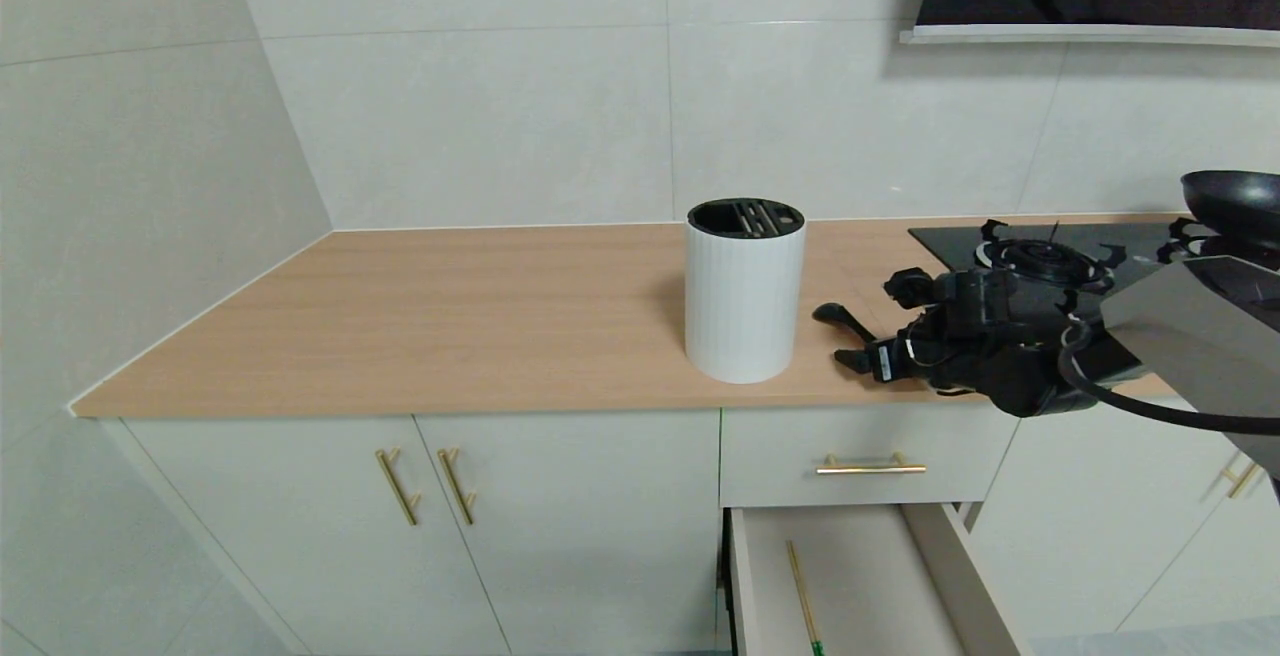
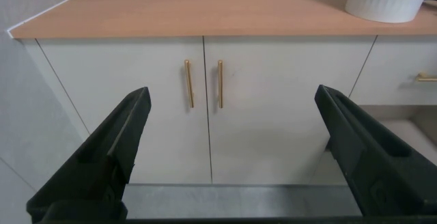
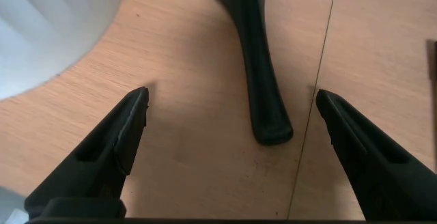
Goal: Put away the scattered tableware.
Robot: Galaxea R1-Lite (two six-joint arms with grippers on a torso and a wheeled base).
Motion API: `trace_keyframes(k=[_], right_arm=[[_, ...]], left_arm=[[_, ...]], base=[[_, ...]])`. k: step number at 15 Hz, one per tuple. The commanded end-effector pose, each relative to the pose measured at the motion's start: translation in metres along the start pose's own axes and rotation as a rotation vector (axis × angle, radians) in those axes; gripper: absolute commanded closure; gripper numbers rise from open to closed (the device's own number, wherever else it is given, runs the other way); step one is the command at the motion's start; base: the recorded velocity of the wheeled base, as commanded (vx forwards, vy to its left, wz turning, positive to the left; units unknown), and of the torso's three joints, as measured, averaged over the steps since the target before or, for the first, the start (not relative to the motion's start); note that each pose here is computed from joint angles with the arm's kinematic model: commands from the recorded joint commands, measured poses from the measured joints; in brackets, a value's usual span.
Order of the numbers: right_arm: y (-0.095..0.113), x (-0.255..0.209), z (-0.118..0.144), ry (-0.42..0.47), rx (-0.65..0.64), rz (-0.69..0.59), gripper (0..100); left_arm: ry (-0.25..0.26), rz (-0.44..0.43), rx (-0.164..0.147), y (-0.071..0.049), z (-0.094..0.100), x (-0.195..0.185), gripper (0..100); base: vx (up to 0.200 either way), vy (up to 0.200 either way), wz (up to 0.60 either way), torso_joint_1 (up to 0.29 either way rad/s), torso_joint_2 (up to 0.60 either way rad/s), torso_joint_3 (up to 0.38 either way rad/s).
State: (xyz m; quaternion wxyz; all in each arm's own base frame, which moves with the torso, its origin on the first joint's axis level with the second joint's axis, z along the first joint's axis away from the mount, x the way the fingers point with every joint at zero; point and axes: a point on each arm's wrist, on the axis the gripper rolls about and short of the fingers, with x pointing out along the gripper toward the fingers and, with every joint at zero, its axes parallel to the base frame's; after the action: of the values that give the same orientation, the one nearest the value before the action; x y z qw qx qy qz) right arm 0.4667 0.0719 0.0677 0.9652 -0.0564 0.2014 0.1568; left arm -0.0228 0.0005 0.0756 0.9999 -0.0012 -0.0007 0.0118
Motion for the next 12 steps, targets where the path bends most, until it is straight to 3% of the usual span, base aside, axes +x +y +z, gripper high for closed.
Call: trace_keyframes(k=[1,5,6,12], right_arm=[[-0.005,0.002,-0.002,0.001,0.004,-0.008,0],[-0.007,0.005,-0.001,-0.012,0.004,-0.014,0],[-0.007,0.008,-0.004,-0.017,0.003,-0.017,100],[-0.007,0.014,-0.008,-0.028,0.003,-0.022,100]], left_arm=[[0.001,0.001,-0.001,0.0,0.0,0.0,0],[0.0,0.001,-0.001,0.0,0.0,0.0,0],[0.0,0.001,-0.001,0.0,0.0,0.0,0],[0.0,0.001,-0.001,0.0,0.0,0.0,0]], base=[[0.0,0.0,0.0,0.0,0.0,0.0],[0.0,0.0,0.0,0.0,0.0,0.0],[0.0,0.0,0.0,0.0,0.0,0.0],[0.0,0.0,0.0,0.0,0.0,0.0]])
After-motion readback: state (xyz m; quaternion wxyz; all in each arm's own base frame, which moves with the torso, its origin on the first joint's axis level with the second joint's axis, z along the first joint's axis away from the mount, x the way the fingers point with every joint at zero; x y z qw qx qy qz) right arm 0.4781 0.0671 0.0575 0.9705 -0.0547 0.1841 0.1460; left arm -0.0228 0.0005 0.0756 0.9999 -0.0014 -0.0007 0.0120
